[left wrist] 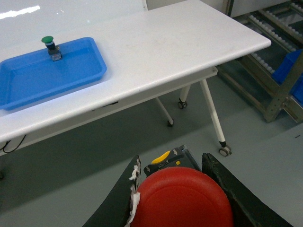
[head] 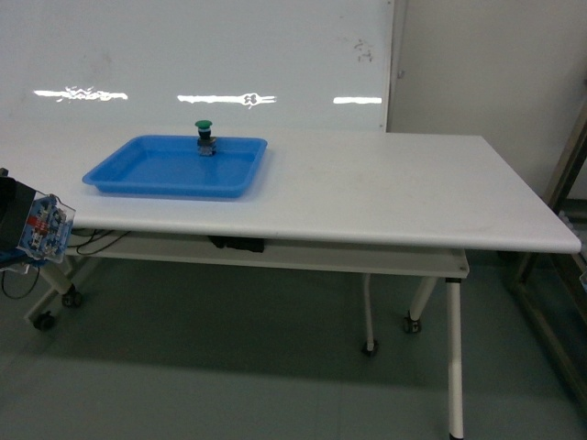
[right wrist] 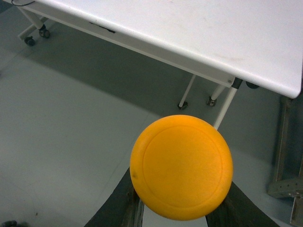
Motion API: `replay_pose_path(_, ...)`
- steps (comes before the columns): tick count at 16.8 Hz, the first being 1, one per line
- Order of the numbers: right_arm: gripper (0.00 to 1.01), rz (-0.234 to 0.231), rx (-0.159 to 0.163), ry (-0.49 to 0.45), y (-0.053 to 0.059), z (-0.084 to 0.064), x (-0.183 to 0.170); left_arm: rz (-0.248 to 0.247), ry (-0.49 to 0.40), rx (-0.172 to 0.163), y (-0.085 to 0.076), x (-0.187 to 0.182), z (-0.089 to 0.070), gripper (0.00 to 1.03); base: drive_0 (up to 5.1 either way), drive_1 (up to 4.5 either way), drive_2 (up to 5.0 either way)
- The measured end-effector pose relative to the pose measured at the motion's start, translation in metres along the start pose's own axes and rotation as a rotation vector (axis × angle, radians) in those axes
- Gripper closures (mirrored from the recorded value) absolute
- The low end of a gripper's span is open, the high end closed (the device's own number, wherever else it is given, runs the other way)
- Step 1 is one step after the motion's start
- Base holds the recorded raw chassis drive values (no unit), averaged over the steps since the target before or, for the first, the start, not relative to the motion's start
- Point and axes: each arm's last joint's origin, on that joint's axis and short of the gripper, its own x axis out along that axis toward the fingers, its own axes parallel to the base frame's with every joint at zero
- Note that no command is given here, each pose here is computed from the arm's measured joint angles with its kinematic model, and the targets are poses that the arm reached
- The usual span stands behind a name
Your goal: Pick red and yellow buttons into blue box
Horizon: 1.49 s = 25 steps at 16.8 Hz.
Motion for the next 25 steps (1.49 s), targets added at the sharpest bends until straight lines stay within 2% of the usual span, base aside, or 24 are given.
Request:
replay_pose_path(8,0.75,0.001,0.001,0.004,0.0001,-0.0004,0.0,0.0,0.002,-0.001,0.0,0.0002,-0.0003,0.71,4.4,-4.25,0.3)
replay_pose_path(12,0.75,0.0,0.0,0.001,0.0,-0.0001,0.0,0.0,-0.003,0.001,-0.0001,-0.0004,0.0003,0.71,4.3,-2.39,-1.8)
replay_pose_path(21,0.75,0.0,0.0,0.001,0.0,-0.0001,0.0,0.0,-0.001,0.0,-0.0001,-0.0002,0.0001,0.71,3.6,0.66,-4.2)
replay_pose_path(25,0.75,0.0,0.0,-0.001,0.0,0.0001,0.0,0.0,-0.001,0.0,-0.0001,-0.0002,0.0001,0.71,4.8,-1.68,-2.8)
